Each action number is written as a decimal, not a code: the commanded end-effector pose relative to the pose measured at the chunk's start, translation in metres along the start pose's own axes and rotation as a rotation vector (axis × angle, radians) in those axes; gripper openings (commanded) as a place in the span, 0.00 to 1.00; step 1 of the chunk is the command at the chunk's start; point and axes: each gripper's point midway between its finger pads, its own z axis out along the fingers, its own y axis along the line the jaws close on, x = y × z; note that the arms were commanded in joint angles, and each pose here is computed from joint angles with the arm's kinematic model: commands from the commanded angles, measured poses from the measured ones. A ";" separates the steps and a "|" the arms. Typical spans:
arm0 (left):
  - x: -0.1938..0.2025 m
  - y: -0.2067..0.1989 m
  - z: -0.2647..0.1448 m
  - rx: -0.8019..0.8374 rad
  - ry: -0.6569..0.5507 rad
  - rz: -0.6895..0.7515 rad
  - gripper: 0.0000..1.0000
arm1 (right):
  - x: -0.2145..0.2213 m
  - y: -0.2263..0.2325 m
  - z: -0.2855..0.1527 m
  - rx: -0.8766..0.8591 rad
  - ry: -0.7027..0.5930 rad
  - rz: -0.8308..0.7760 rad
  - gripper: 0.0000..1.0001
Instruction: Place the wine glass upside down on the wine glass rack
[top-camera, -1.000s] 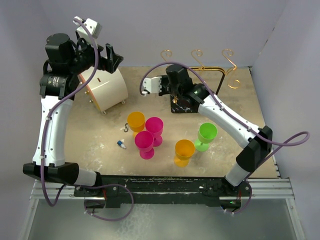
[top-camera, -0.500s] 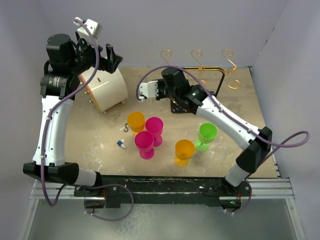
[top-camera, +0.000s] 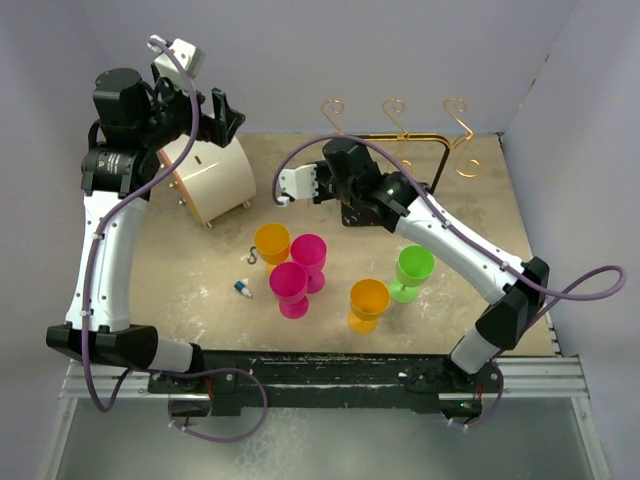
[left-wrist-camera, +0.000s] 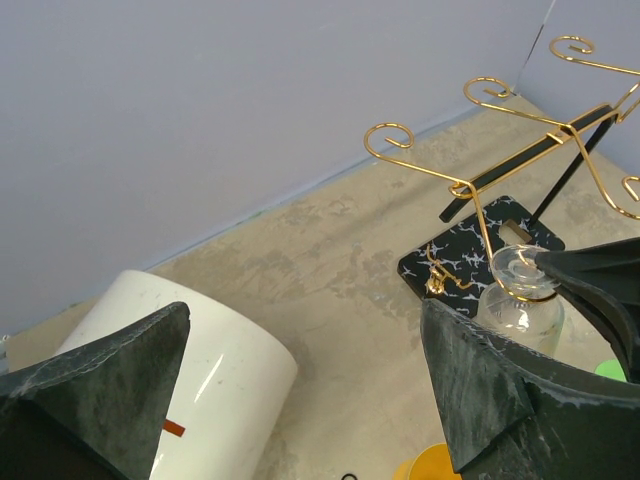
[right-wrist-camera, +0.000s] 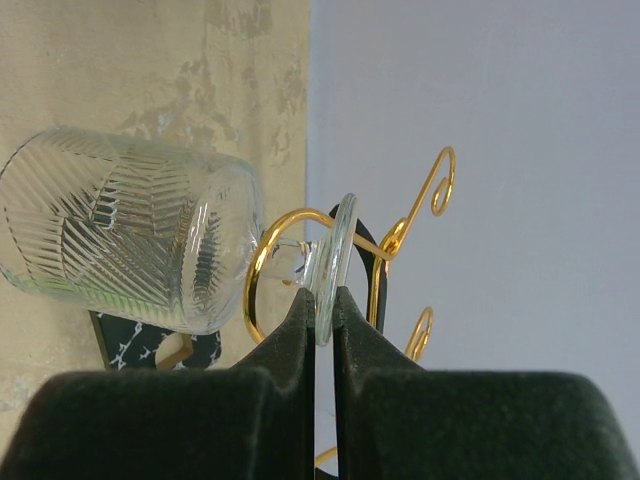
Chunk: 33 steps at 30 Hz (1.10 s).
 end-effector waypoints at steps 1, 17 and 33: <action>-0.021 0.002 -0.005 -0.005 -0.067 0.040 0.99 | 0.001 -0.039 -0.037 0.143 -0.010 0.045 0.00; -0.021 0.001 -0.003 0.008 -0.065 0.038 0.99 | 0.017 -0.030 -0.040 0.139 0.065 0.051 0.00; -0.021 -0.001 -0.004 0.014 -0.066 0.046 0.99 | 0.024 -0.037 -0.031 0.184 0.121 0.029 0.00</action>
